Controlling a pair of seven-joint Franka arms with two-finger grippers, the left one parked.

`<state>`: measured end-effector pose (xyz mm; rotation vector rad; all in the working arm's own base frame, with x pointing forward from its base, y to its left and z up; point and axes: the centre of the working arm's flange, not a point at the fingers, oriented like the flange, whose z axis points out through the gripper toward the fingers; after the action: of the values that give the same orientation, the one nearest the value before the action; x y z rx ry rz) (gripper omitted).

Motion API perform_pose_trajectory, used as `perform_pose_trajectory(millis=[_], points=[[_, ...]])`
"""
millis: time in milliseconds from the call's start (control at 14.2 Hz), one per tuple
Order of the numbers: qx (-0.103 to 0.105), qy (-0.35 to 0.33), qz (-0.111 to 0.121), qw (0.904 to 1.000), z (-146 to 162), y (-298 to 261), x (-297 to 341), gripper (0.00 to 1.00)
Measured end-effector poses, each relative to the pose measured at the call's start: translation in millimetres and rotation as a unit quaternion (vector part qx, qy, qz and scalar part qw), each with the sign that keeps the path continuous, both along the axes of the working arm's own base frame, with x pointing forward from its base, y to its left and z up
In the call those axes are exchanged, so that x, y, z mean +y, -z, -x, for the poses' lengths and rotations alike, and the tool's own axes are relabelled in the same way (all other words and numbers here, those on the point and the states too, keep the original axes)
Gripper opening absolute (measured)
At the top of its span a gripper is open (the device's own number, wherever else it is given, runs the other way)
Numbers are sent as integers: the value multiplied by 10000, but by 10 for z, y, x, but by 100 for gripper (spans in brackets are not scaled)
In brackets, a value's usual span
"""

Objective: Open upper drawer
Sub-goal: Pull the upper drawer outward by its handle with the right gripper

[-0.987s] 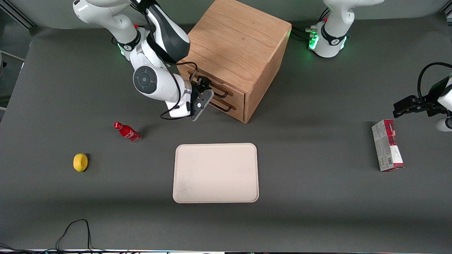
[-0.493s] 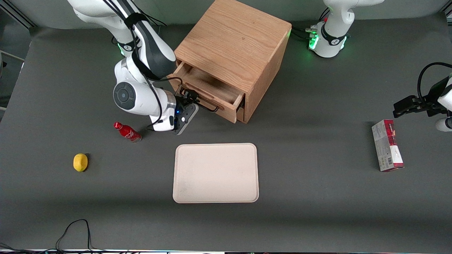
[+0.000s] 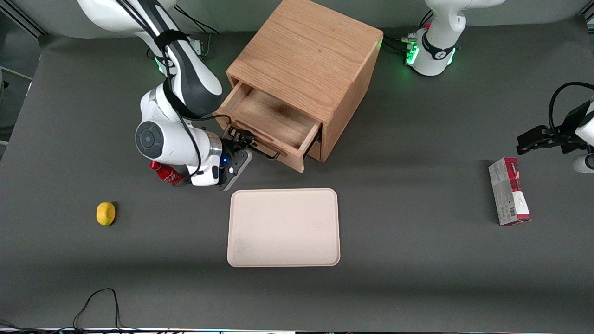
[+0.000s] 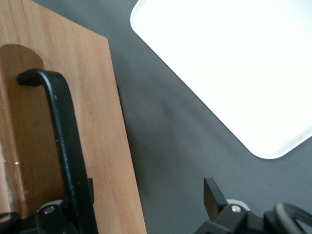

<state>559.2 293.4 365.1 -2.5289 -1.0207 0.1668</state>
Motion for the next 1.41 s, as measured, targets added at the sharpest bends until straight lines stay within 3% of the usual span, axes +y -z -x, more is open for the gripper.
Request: perform_pose_trajectory(millis=[775,1410], points=[[21,61,-144,9999,-458,-173,-231,100],[-73,4,-220,9997,-636,-139,-359,100]])
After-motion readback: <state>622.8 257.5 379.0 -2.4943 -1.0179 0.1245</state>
